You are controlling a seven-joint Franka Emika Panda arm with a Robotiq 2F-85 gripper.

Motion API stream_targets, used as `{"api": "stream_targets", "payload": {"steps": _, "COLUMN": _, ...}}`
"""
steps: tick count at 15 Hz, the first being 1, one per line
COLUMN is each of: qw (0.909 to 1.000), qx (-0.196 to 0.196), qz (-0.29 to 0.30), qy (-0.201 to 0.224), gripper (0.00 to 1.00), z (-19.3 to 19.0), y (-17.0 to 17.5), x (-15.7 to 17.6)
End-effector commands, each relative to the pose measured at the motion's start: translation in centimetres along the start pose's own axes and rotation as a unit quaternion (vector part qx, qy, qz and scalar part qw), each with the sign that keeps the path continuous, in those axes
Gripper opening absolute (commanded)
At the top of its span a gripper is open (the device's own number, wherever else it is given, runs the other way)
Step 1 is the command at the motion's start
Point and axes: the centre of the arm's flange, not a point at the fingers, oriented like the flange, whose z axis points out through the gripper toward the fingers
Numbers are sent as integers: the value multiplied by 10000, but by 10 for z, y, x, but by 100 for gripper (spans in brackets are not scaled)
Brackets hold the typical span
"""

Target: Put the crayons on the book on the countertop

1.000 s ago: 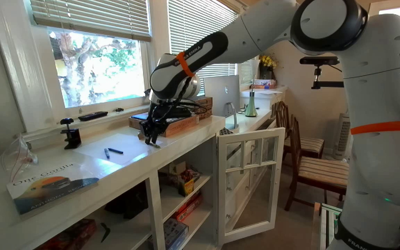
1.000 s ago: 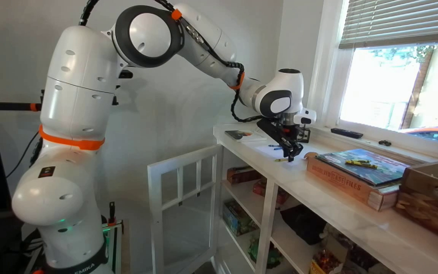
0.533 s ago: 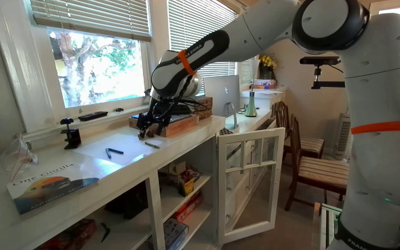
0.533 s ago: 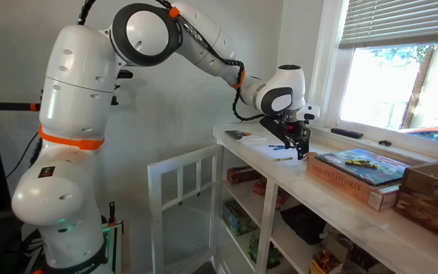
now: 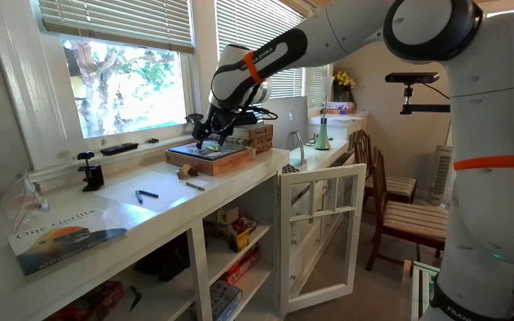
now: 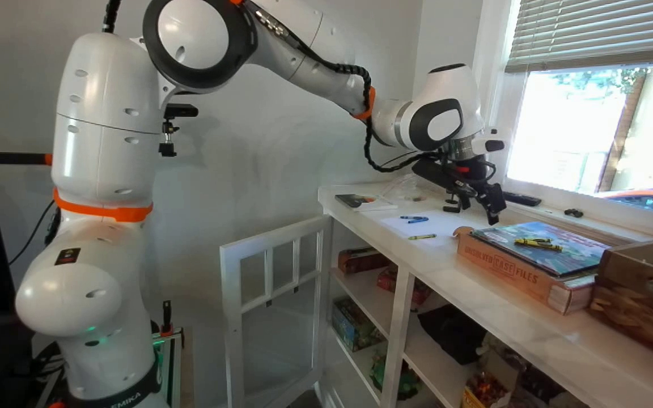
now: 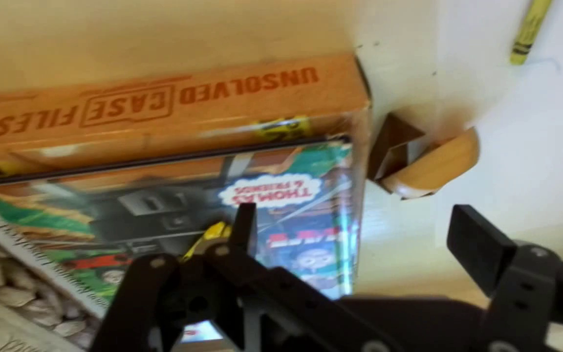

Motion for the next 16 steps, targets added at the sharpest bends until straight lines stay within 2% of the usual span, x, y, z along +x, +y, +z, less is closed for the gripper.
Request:
{"api": "stream_targets", "payload": {"steps": 1, "qw": 9978, "qx": -488, "qz": 451, "qy": -30, "gripper": 100, "z": -5, "y": 26, "x": 18}}
{"api": "stream_targets", "payload": {"steps": 6, "qw": 9880, "qx": -1042, "qz": 1123, "qy": -195, "gripper": 100, "z": -2, "y": 67, "x": 37}}
{"api": "stream_targets", "payload": {"steps": 16, "qw": 9778, "qx": -1145, "qz": 1747, "qy": -194, "gripper": 100, "z": 35, "y": 99, "x": 54}}
